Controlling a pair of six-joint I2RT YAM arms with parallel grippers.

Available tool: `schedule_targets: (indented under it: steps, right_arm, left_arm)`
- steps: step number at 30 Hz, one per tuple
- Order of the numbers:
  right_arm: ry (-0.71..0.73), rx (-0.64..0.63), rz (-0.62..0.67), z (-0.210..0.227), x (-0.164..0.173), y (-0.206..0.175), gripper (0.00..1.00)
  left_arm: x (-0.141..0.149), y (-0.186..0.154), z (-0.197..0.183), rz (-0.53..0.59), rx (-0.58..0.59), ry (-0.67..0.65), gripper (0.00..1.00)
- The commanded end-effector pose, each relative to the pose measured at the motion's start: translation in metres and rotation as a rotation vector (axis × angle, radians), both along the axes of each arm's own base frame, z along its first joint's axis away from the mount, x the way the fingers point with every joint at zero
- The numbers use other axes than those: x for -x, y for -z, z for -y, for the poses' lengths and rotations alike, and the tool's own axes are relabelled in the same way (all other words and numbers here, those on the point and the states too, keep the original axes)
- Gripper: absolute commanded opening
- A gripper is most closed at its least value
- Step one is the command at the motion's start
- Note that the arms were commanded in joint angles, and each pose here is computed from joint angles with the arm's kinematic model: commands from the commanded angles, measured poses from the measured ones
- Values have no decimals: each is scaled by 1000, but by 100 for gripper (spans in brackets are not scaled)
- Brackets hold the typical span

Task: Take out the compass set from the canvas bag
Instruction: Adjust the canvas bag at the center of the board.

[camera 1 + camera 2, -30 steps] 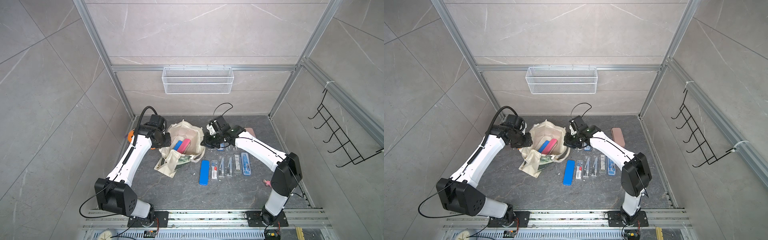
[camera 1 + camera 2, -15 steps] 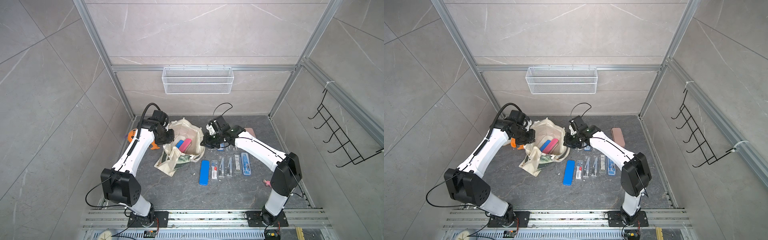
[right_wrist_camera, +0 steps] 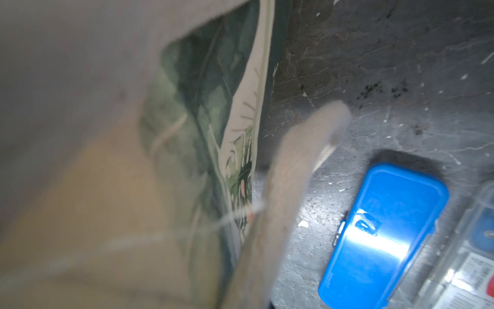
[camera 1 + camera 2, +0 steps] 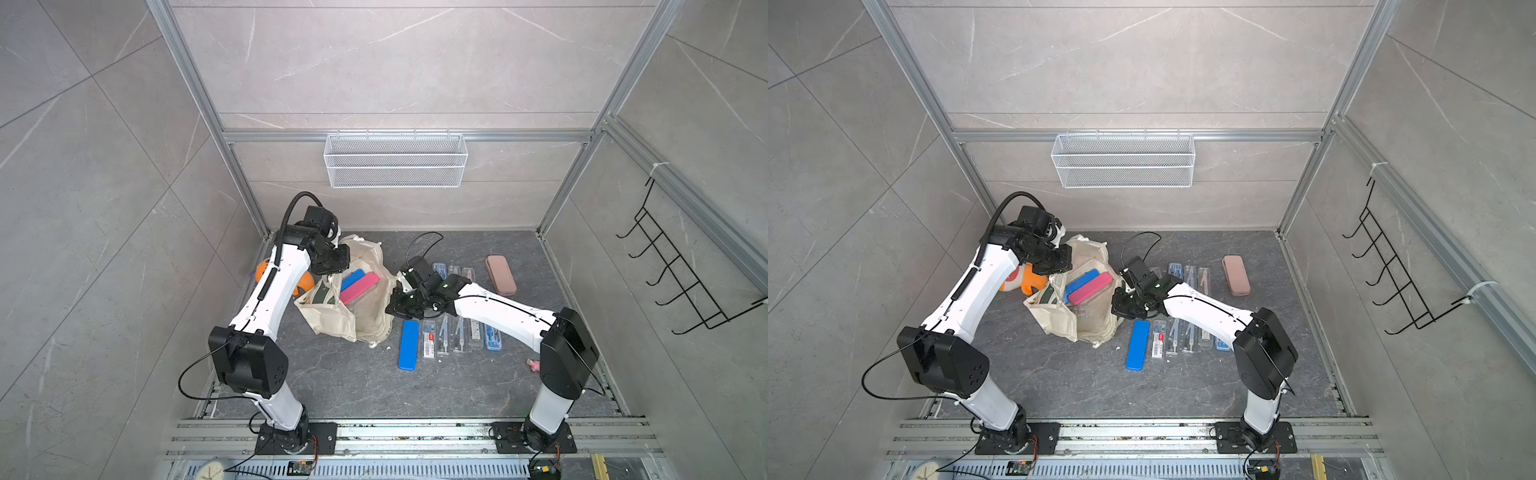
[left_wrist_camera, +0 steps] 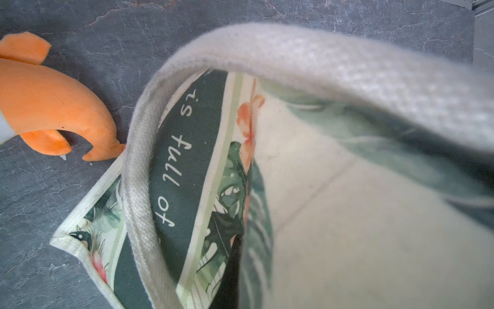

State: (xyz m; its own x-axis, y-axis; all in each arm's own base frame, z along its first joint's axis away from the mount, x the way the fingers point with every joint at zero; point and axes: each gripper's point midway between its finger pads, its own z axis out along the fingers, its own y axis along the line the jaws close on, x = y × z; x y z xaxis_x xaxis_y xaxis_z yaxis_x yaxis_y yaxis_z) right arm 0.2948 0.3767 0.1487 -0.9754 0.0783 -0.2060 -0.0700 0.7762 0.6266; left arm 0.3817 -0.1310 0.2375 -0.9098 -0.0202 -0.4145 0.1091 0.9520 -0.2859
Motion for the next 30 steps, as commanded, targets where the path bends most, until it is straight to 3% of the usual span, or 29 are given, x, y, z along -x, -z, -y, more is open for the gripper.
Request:
schedule_targets:
  steps: [1,3,9,14,19,22,26,30]
  right_arm:
    - [33,-49,6,-7,-1,-5,12]
    - [38,-37,1,-4,1,-1,13]
    - [83,-17,0,10,2,-2,41]
    - [151,-22,25,34,0,-15,53]
    - [189,31,171,70,6,-62,55]
    - [135,44,259,73,19,-88,51]
    - [25,38,270,43,44,-94,35]
    - [-58,41,186,-2,61,-69,28]
  left_arm:
    - [-3,-31,14,114,76,69,0]
    - [5,-29,15,108,85,78,0]
    - [28,-19,19,93,107,96,0]
    - [43,-8,21,62,103,102,0]
    - [52,2,21,22,102,65,0]
    - [53,3,23,15,95,53,0]
    - [53,2,23,13,89,40,0]
    - [54,1,22,16,89,42,0]
